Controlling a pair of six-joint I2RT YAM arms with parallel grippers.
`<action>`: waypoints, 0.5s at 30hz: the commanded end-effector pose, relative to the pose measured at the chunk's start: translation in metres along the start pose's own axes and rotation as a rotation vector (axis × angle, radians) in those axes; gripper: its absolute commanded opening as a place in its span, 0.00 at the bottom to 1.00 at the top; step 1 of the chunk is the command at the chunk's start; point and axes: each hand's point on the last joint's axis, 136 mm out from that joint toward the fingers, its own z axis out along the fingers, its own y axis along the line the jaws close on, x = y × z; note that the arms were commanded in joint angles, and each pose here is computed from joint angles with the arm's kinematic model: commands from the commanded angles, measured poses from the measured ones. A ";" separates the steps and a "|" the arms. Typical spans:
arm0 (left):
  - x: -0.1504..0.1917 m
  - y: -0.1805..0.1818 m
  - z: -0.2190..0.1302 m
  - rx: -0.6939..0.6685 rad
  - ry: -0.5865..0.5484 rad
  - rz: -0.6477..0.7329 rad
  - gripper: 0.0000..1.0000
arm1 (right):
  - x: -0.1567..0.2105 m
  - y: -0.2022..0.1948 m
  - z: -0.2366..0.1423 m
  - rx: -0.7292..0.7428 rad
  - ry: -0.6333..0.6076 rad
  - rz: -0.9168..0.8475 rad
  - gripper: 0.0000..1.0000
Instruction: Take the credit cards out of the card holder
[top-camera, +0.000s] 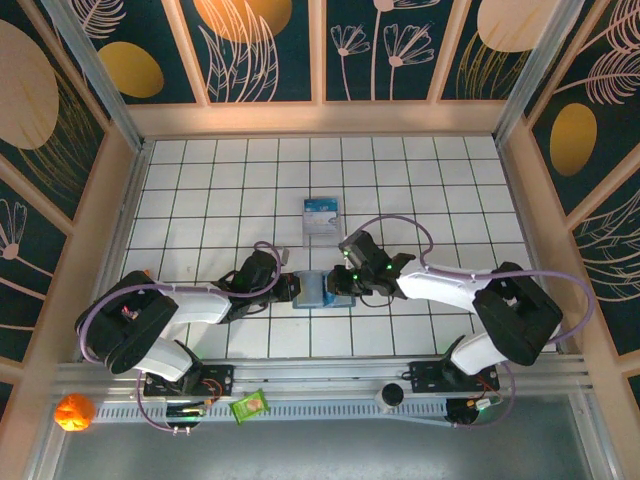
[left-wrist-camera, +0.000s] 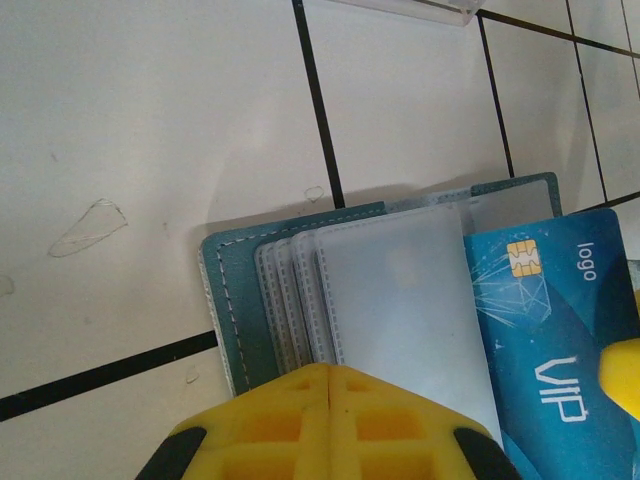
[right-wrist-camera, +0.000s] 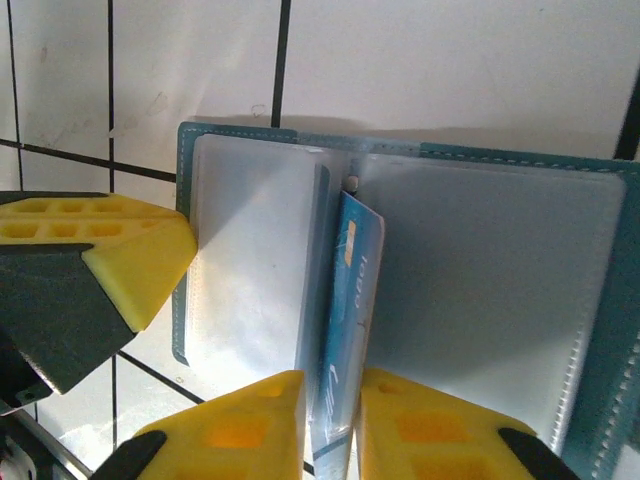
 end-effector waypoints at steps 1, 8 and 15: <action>0.010 0.004 0.003 -0.004 0.040 -0.003 0.00 | 0.000 0.000 0.005 -0.029 0.005 0.019 0.22; 0.009 0.004 0.002 -0.010 0.036 0.001 0.00 | -0.007 -0.017 -0.004 0.030 -0.024 0.045 0.06; 0.003 0.000 0.002 -0.007 0.033 0.021 0.00 | -0.018 -0.013 -0.034 0.029 -0.092 -0.057 0.00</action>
